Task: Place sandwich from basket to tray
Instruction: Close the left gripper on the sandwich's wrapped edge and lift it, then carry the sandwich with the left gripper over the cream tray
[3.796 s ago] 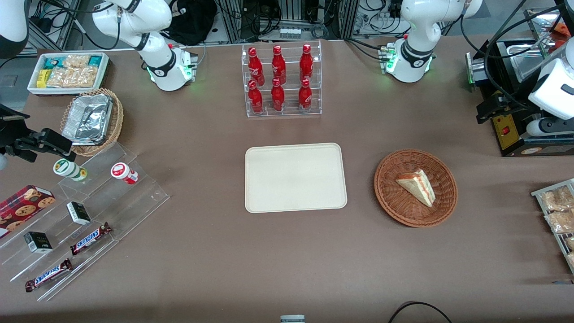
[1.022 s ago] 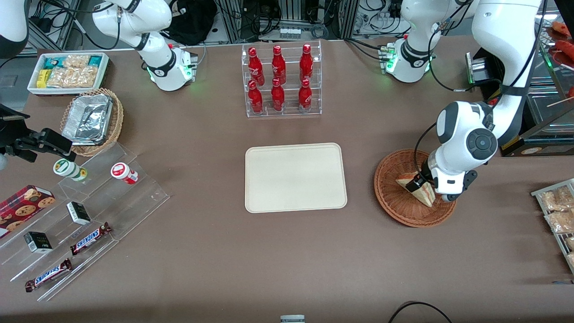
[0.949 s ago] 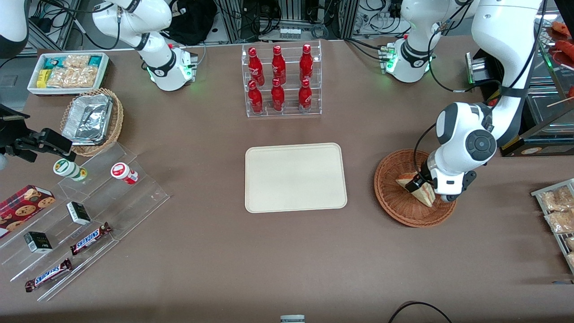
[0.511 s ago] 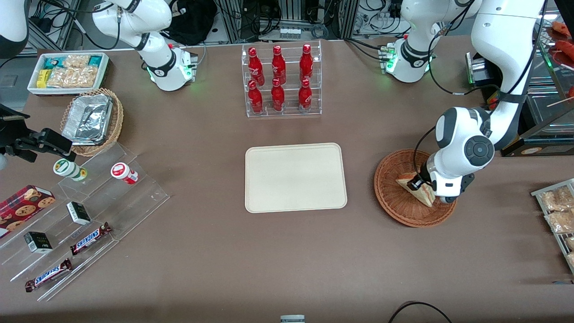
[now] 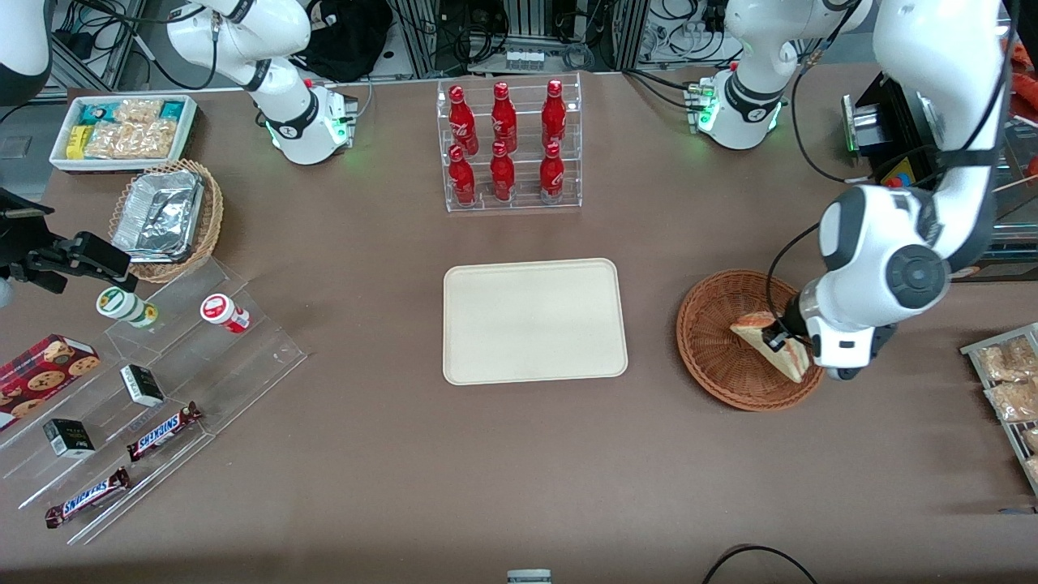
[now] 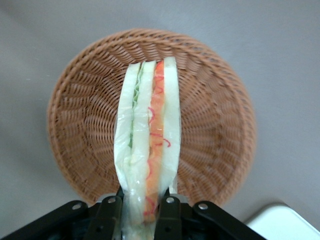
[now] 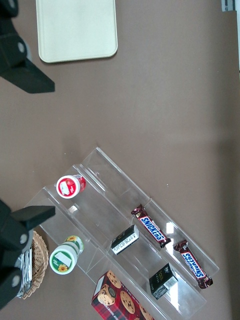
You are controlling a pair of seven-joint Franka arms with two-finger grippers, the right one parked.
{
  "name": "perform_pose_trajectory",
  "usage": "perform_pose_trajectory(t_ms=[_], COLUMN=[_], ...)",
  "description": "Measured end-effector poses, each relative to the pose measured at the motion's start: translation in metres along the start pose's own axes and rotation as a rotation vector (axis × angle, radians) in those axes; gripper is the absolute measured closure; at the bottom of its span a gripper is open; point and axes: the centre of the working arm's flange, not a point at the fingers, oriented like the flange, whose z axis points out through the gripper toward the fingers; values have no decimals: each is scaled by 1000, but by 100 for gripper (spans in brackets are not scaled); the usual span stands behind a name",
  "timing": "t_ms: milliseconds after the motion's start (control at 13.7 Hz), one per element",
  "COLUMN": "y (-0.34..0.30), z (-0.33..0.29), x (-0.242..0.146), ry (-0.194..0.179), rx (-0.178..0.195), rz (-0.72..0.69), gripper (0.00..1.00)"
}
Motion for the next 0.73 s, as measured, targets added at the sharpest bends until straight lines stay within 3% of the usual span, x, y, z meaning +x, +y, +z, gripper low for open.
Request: perform_pose_trajectory(t_ms=[292, 438, 730], y=[53, 84, 134], z=[-64, -70, -53], x=[-62, -111, -197], ry=[29, 44, 51], rx=[-6, -10, 9], rz=[111, 176, 320], gripper=[78, 85, 85])
